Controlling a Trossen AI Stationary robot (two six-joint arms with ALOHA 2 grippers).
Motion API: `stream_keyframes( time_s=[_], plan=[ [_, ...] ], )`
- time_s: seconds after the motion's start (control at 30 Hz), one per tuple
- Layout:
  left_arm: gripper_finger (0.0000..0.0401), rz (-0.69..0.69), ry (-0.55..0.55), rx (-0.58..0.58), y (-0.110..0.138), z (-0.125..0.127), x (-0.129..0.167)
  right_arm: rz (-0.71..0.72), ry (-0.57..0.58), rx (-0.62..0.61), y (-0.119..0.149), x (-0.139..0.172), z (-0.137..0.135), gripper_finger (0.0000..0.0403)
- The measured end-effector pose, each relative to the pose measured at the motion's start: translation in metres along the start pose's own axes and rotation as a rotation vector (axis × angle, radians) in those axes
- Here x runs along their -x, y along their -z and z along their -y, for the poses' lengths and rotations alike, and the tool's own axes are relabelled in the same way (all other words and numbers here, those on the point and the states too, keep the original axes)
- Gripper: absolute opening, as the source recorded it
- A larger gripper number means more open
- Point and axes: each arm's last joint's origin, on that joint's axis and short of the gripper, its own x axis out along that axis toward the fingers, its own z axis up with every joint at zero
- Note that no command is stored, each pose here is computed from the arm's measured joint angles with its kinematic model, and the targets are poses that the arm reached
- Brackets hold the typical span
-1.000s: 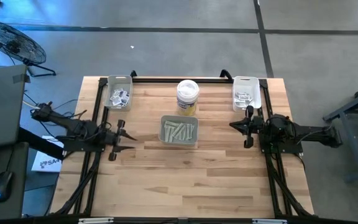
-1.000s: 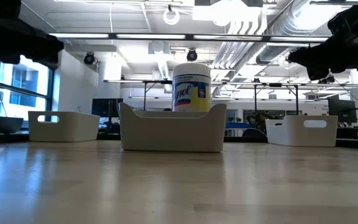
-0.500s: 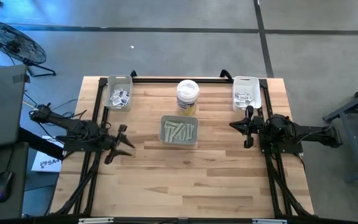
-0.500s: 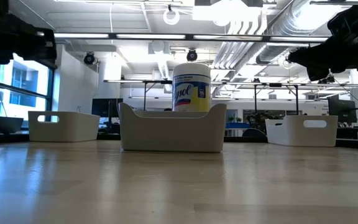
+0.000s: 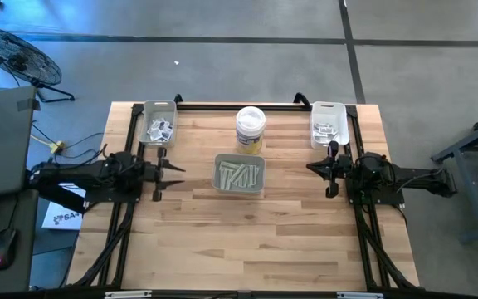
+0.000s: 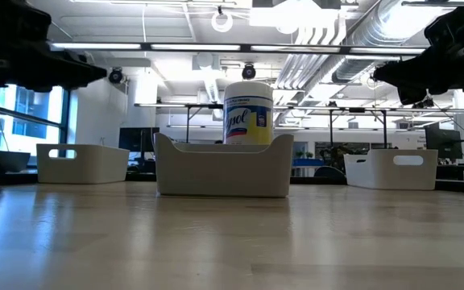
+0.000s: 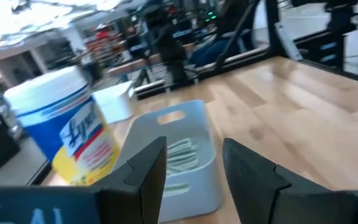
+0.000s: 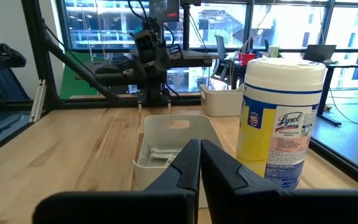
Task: Pick & Place First Aid Supplies
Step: Return to Home Position
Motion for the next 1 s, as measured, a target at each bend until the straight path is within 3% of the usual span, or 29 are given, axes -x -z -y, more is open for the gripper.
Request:
stream_keyframes(
  time_s=[0.23,0.53,1.0],
  plan=[
    [0.0154,-0.04,-0.075,0.012,0.0025,-0.0031,0.0002,0.0,0.0,0.0,-0.0001,0.0,0.0,0.0008],
    [0.0154,-0.036,-0.076,0.098,0.0025,-0.0031,0.0002,0.0,0.0,0.0,-0.0001,0.0,0.0,0.0005],
    [0.0154,-0.037,-0.079,0.099,0.0025,-0.0032,0.0002,0.0,0.0,0.0,-0.0001,0.0,0.0,0.0009]
  ],
)
